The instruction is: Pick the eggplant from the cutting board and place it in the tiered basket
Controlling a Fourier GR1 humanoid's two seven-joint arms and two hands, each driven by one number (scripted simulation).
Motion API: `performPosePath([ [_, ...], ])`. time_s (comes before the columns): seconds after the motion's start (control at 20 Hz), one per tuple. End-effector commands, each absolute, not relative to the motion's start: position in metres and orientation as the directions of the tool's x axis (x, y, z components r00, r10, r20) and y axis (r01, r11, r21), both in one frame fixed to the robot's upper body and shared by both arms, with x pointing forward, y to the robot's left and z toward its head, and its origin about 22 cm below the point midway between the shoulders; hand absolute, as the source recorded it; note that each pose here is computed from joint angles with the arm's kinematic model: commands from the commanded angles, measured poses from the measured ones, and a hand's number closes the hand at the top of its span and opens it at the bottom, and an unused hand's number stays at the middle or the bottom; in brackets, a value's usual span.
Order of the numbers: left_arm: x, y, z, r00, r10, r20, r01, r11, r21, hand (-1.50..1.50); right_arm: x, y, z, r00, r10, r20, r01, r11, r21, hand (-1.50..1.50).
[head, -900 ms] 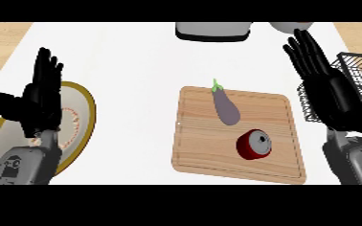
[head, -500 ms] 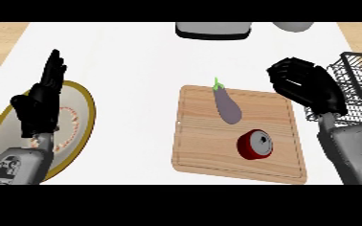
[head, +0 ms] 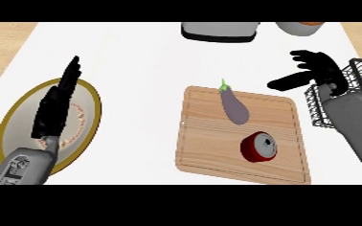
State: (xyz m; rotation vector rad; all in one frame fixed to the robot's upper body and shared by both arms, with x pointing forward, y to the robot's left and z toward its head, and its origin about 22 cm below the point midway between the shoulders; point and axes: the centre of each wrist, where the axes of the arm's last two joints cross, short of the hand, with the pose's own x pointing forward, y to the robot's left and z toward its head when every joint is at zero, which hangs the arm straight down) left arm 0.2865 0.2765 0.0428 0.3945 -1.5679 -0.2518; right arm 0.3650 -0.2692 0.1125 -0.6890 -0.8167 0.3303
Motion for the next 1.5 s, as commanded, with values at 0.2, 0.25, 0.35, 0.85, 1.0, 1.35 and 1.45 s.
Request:
performPosePath([
  [0.2,0.293,0.273,0.042,-0.017,-0.42,0.908,-0.053,0.907,0.418,0.0,0.407,-0.21,0.165,0.665,0.733,0.141,-0.486,0.569,-0.663,-1.5],
  [0.25,0.291,0.272,0.043,-0.013,-0.423,0.906,-0.041,0.906,0.422,0.0,0.414,-0.203,0.167,0.674,0.729,0.121,-0.509,0.577,-0.639,-1.5],
  [0.35,0.297,0.264,0.046,-0.037,-0.413,0.91,-0.035,0.911,0.412,0.0,0.423,-0.198,0.168,0.653,0.753,0.077,-0.57,0.556,-0.604,-1.5],
  [0.85,0.303,0.272,0.051,-0.024,-0.411,0.912,-0.045,0.911,0.409,0.0,0.453,-0.14,0.151,0.681,0.722,-0.121,-0.661,0.536,-0.524,-1.5],
  [1.0,0.304,0.276,0.052,-0.025,-0.416,0.909,-0.067,0.908,0.414,0.0,0.455,-0.134,0.132,0.655,0.733,-0.186,-0.715,0.52,-0.468,-1.5],
  [1.35,0.298,0.279,0.044,-0.012,-0.418,0.909,-0.069,0.907,0.416,0.0,0.461,-0.126,0.115,0.618,0.729,-0.292,-0.769,0.484,-0.419,-1.5],
  [1.45,0.299,0.282,0.043,-0.027,-0.42,0.907,-0.087,0.905,0.416,0.0,0.458,-0.123,0.099,0.615,0.728,-0.303,-0.777,0.492,-0.393,-1.5],
])
